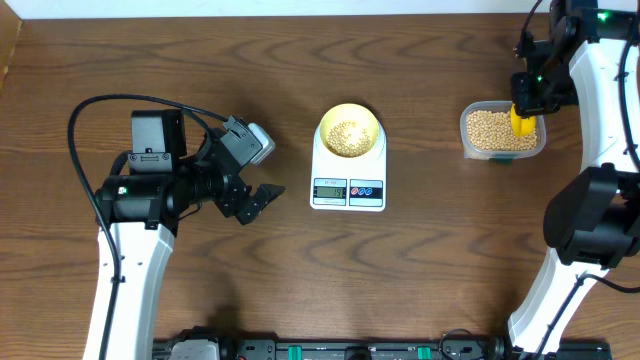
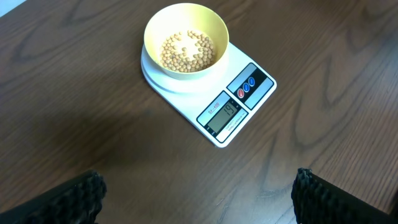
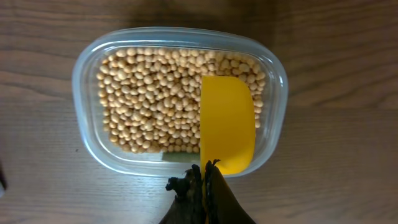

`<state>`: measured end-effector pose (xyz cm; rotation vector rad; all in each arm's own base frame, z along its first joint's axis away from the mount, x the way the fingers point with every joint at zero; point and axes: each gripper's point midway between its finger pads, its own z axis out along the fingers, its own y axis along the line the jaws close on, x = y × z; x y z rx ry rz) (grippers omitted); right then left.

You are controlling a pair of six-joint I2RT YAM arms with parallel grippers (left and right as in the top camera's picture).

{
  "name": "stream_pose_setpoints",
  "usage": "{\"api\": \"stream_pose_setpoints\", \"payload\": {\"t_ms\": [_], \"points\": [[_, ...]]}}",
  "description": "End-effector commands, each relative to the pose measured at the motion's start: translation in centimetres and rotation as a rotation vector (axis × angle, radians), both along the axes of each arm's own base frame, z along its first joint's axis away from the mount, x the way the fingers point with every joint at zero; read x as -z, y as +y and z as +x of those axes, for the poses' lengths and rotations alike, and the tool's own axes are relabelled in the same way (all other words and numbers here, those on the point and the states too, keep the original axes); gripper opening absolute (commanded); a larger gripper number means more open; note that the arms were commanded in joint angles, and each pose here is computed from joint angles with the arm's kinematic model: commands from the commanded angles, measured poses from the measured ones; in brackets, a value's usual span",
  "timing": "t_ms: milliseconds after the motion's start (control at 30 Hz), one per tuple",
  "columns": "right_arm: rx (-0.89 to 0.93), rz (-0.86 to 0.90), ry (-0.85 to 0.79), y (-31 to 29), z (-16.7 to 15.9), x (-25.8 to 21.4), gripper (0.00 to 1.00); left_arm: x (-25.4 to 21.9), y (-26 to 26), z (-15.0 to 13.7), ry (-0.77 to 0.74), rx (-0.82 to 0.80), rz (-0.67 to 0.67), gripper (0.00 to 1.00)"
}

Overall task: Scoop item into bowl and weigh 50g on scale
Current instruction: 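Lower the scoop into the soybeans with the right gripper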

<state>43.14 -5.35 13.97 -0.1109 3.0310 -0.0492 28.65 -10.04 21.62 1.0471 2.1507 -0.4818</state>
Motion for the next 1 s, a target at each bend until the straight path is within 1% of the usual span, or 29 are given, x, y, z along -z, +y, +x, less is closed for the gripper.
{"api": "stream_pose_setpoints", "payload": {"t_ms": [0,400,600,667,767,967], "points": [[0.009,-0.035,0.029,-0.4,-0.1,1.0,0.01,-0.2,0.0,0.1,-0.015,0.011,-0.001,0.98],[-0.002,-0.006,0.084,0.3,0.1,3.5,0.01,-0.2,0.0,0.1,-0.015,0.011,-0.001,0.98],[-0.014,0.157,0.115,3.1,0.4,5.6,0.01,-0.2,0.0,0.1,-0.015,0.011,-0.001,0.99],[-0.038,0.228,0.123,4.2,0.4,6.1,0.01,-0.2,0.0,0.1,-0.015,0.011,-0.001,0.97],[-0.052,0.321,0.132,5.6,0.4,6.6,0.01,-0.2,0.0,0.1,-0.015,0.011,-0.001,0.98],[-0.027,0.413,0.125,6.0,0.5,6.2,0.01,-0.2,0.0,0.1,-0.015,0.011,-0.001,0.97]]}}
